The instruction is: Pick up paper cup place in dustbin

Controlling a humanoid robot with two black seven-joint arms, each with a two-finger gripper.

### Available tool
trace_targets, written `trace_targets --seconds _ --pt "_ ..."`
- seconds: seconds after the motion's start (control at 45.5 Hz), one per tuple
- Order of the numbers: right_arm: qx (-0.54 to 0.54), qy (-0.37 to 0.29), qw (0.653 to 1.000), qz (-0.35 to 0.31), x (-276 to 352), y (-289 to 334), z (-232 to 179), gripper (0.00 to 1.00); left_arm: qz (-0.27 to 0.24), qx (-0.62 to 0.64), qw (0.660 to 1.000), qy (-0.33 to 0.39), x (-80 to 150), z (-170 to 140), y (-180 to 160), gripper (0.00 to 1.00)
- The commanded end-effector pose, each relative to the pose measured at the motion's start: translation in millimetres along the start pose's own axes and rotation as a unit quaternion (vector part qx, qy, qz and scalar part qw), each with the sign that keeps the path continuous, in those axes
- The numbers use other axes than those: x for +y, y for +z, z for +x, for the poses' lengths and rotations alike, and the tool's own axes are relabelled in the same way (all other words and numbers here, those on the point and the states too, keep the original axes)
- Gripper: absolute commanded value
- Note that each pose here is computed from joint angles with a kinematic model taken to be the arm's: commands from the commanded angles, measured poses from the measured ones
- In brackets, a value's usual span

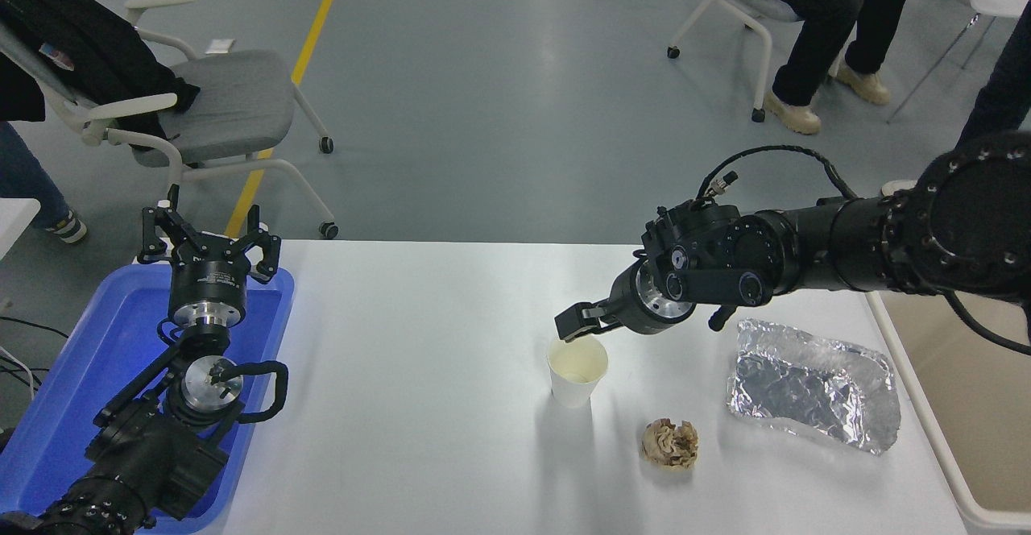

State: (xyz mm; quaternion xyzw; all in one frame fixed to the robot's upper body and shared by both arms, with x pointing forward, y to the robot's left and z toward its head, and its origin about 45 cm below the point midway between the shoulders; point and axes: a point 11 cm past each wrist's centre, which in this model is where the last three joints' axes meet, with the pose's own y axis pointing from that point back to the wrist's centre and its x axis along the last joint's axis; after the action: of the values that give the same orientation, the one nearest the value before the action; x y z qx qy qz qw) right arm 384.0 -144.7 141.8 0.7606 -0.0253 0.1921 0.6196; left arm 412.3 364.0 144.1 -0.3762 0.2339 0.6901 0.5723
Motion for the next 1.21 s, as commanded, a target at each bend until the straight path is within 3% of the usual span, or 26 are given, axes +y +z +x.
trace_targets --seconds 0.0,0.132,0.176,0.264,0.352,0.418,0.484,0.835,1.187 --pt "-0.019 -0.01 1.0 -0.003 -25 15 -22 1.0 0.001 -0.001 1.0 0.0 0 0 0 0.99" --pt "-0.02 -0.011 1.0 -0.002 -31 17 -27 1.0 0.0 0.0 1.0 -0.001 0 0 0 0.99" --pt "-0.018 -0.012 1.0 -0.003 -33 18 -29 0.95 0.0 0.0 1.0 -0.001 0 0 0 0.99" --pt "-0.017 -0.016 1.0 -0.004 -36 20 -33 0.74 0.001 0.0 1.0 0.0 0 0 0 0.99" --pt "-0.019 -0.016 1.0 -0.003 -36 20 -34 0.35 0.0 0.0 1.0 0.0 0 0 0 0.99" --pt "-0.019 -0.019 1.0 -0.002 -36 19 -33 0.13 0.0 0.0 1.0 0.0 0 0 0 0.99" --pt "-0.02 -0.021 1.0 -0.001 -35 18 -33 0.0 0.0 0.0 1.0 -0.001 0 0 0 0.99" --pt "0.004 0.001 1.0 0.01 -8 -3 -1 0.0 0.0 -0.001 1.0 0.0 0 0 0 0.99" --pt "0.044 -0.001 0.999 -0.019 137 -26 49 0.0 0.0 -0.001 1.0 0.001 0 1 1 0.99"
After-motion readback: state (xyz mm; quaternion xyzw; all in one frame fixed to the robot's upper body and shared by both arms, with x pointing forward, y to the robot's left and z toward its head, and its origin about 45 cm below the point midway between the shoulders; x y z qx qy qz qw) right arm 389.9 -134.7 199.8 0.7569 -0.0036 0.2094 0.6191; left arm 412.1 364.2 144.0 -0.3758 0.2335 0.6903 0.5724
